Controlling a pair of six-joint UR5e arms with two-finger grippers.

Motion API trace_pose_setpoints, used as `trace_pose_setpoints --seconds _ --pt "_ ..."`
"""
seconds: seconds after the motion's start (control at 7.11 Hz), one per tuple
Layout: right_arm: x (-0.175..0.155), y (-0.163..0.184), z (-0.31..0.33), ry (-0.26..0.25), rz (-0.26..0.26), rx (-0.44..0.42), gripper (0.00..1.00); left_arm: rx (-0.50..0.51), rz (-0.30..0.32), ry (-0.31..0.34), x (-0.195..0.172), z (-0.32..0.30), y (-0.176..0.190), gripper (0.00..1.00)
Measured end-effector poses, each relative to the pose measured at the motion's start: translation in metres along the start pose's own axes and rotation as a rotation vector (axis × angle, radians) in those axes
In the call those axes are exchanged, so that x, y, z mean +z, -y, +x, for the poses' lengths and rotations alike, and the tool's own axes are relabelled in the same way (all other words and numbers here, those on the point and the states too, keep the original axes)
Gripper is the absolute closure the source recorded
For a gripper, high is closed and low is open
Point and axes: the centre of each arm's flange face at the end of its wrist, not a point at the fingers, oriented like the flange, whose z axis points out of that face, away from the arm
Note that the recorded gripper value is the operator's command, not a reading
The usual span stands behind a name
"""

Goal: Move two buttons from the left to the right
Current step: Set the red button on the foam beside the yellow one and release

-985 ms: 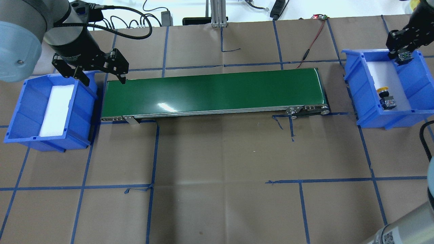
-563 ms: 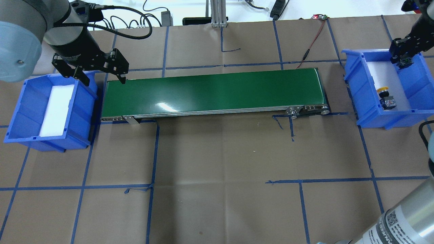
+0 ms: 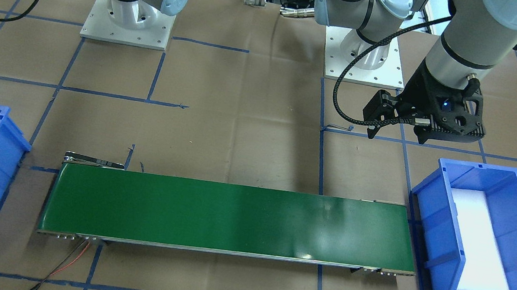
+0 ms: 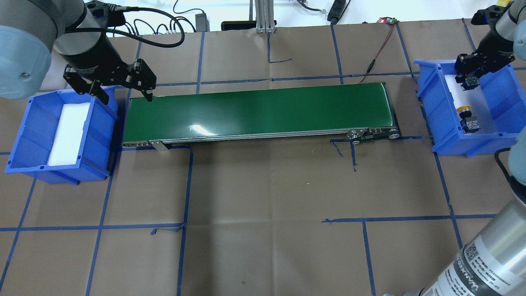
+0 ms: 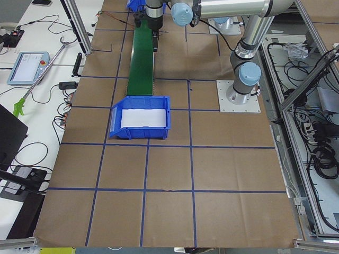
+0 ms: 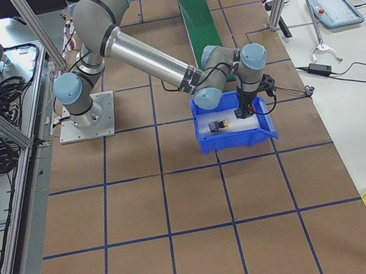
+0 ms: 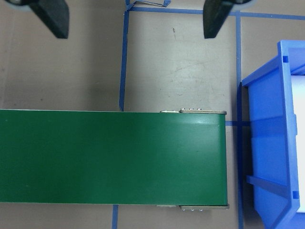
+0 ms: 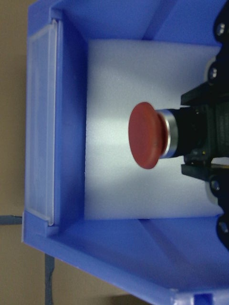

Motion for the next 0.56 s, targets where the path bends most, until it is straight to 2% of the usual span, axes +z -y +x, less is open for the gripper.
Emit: trace_pose_setpoints --seconds 0.28,0.42,0.56 --pt "0.022 0.003 0.001 0.017 -0.021 0.006 0.92 0.000 0.000 -0.001 0.000 0.000 0.000 0.00" --pt "0.027 0.003 0.002 0.021 -0.027 0.008 0.73 0.000 0.000 -0.001 0.000 0.000 0.000 0.00" --pt "0.031 0.004 0.002 0.023 -0.031 0.010 0.31 0.000 0.000 -0.001 0.000 0.000 0.000 0.00"
